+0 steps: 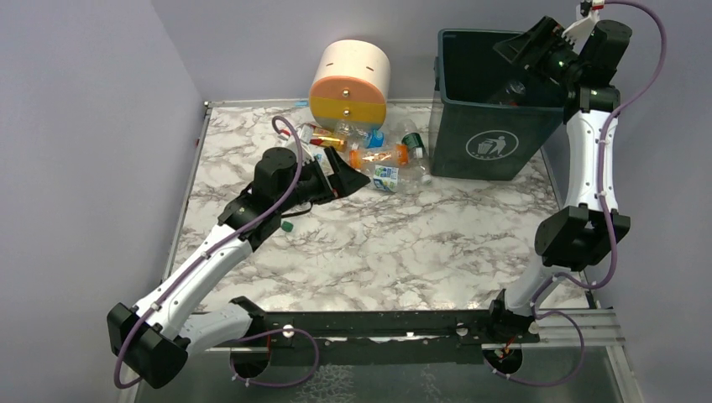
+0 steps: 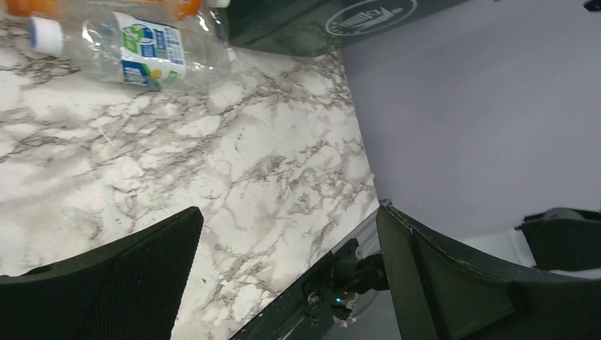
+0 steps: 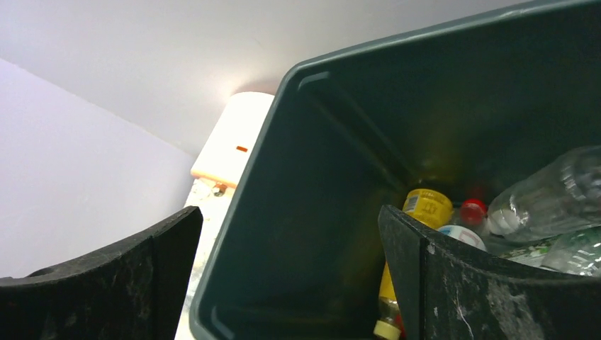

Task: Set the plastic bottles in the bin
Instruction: Place the plastic bottle in the trash bin, then pick up the plastic bottle at the center of the board.

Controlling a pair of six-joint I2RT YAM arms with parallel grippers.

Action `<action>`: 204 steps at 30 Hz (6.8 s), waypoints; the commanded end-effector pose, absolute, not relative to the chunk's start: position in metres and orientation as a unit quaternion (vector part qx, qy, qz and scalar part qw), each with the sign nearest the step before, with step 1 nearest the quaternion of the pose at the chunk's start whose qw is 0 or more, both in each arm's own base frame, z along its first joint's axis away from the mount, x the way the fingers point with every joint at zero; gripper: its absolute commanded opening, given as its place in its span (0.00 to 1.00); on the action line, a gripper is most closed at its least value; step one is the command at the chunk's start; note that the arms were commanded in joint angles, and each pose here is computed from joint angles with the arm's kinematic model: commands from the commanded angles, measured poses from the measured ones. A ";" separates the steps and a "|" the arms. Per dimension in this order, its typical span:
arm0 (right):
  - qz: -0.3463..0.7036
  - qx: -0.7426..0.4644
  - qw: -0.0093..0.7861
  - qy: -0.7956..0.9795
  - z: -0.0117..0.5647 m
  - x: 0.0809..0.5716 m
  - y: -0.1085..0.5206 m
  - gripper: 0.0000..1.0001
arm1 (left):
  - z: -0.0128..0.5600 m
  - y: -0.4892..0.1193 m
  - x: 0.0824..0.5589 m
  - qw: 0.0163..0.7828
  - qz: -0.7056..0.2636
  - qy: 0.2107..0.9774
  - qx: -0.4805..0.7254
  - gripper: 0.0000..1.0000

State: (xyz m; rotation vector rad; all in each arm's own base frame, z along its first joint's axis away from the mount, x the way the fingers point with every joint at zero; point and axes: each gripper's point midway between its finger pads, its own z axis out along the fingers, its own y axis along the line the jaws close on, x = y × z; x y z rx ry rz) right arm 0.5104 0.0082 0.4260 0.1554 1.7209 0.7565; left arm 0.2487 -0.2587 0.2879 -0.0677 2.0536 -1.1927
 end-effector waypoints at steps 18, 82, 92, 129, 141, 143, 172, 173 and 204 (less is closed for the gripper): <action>0.449 -0.039 0.543 0.709 0.423 0.355 0.135 1.00 | 0.188 -0.150 0.331 0.367 -0.168 0.909 -0.103 0.99; 0.471 -0.075 0.438 0.762 0.316 0.263 0.172 0.99 | 0.097 -0.120 0.355 0.274 -0.003 0.962 -0.012 0.67; 0.499 -0.079 0.422 0.753 0.328 0.262 0.179 0.99 | 0.178 -0.162 0.342 0.321 -0.151 0.935 0.004 0.66; 0.570 -0.055 0.399 0.716 0.360 0.308 0.226 1.00 | 0.315 -0.286 0.250 0.346 -0.454 0.811 0.129 0.68; 0.567 -0.064 0.408 0.713 0.373 0.334 0.244 1.00 | 0.315 -0.313 0.235 0.336 -0.462 0.808 0.145 0.68; 0.568 -0.066 0.408 0.712 0.374 0.337 0.246 1.00 | 0.313 -0.316 0.235 0.334 -0.462 0.808 0.147 0.68; 0.583 -0.080 0.388 0.709 0.362 0.344 0.265 0.75 | 0.303 -0.327 0.240 0.331 -0.453 0.813 0.154 0.68; 0.583 -0.081 0.388 0.709 0.362 0.344 0.265 0.75 | 0.303 -0.327 0.240 0.331 -0.453 0.813 0.154 0.68; 0.580 -0.083 0.389 0.711 0.361 0.341 0.264 0.51 | 0.319 -0.319 0.236 0.349 -0.454 0.807 0.145 0.99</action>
